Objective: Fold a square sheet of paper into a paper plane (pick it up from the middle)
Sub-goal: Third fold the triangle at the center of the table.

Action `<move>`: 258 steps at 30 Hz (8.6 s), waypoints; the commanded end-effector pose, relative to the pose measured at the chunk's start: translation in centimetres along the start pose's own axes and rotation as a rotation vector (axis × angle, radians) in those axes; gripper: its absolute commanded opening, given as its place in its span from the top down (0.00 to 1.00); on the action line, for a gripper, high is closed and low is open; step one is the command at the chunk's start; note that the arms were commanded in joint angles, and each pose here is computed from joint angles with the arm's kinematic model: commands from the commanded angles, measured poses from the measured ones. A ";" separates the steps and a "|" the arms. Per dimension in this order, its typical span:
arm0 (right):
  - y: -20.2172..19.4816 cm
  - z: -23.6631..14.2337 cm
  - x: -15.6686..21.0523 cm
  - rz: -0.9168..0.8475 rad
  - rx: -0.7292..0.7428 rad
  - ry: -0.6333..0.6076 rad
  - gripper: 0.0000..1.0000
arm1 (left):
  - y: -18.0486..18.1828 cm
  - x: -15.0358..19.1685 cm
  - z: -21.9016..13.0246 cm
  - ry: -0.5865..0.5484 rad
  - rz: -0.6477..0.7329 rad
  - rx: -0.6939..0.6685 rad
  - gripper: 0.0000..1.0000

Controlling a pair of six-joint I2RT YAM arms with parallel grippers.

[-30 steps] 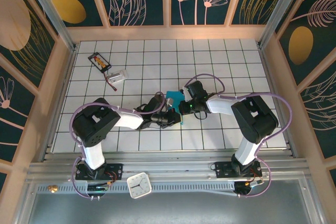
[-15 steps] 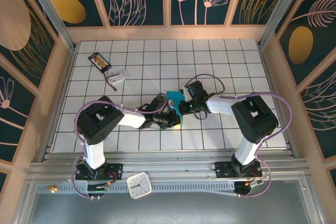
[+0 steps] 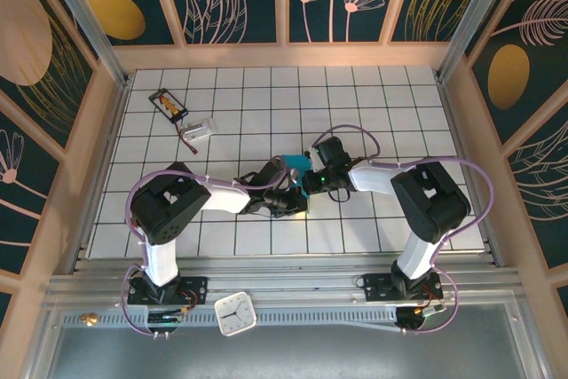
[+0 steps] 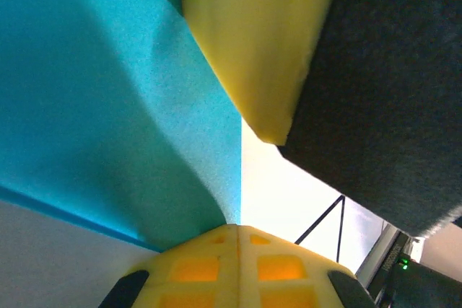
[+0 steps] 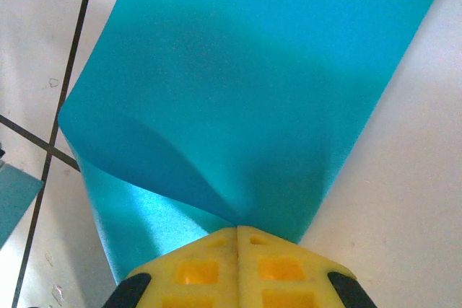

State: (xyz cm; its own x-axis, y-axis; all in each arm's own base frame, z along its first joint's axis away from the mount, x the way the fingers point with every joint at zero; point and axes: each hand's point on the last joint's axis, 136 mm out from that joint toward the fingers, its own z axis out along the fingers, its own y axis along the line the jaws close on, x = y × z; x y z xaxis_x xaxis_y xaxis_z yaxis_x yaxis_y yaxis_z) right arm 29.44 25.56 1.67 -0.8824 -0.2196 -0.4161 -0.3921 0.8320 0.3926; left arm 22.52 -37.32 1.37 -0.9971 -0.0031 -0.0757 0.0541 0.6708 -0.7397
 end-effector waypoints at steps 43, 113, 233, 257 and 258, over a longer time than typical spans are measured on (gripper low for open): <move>-3.5 1.3 5.0 0.043 0.121 0.158 1.00 | 0.1 -7.8 -3.2 -0.095 0.001 0.021 1.00; 4.1 -0.7 4.2 -0.051 -0.118 0.144 0.95 | 10.8 -5.8 -3.0 -0.025 -0.009 -0.328 1.00; 0.7 -0.9 13.1 0.258 -0.127 0.388 1.00 | 10.8 -8.4 -3.2 -0.034 0.091 -0.406 1.00; 4.9 -3.2 3.1 0.207 -0.327 0.160 1.00 | 10.7 -8.4 -3.1 -0.031 0.087 -0.397 1.00; 4.6 -2.9 3.2 0.207 -0.317 0.164 1.00 | 10.8 -8.4 -3.1 -0.030 0.086 -0.398 1.00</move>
State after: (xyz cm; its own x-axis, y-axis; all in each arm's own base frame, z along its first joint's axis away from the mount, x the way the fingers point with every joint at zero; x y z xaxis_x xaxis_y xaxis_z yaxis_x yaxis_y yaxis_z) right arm 23.47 27.37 5.37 -0.9662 -0.1675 -0.1961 -0.2576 0.6650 0.7010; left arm 32.96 -31.80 1.21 -0.9653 0.0507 -0.2563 0.1913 0.8052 -0.5613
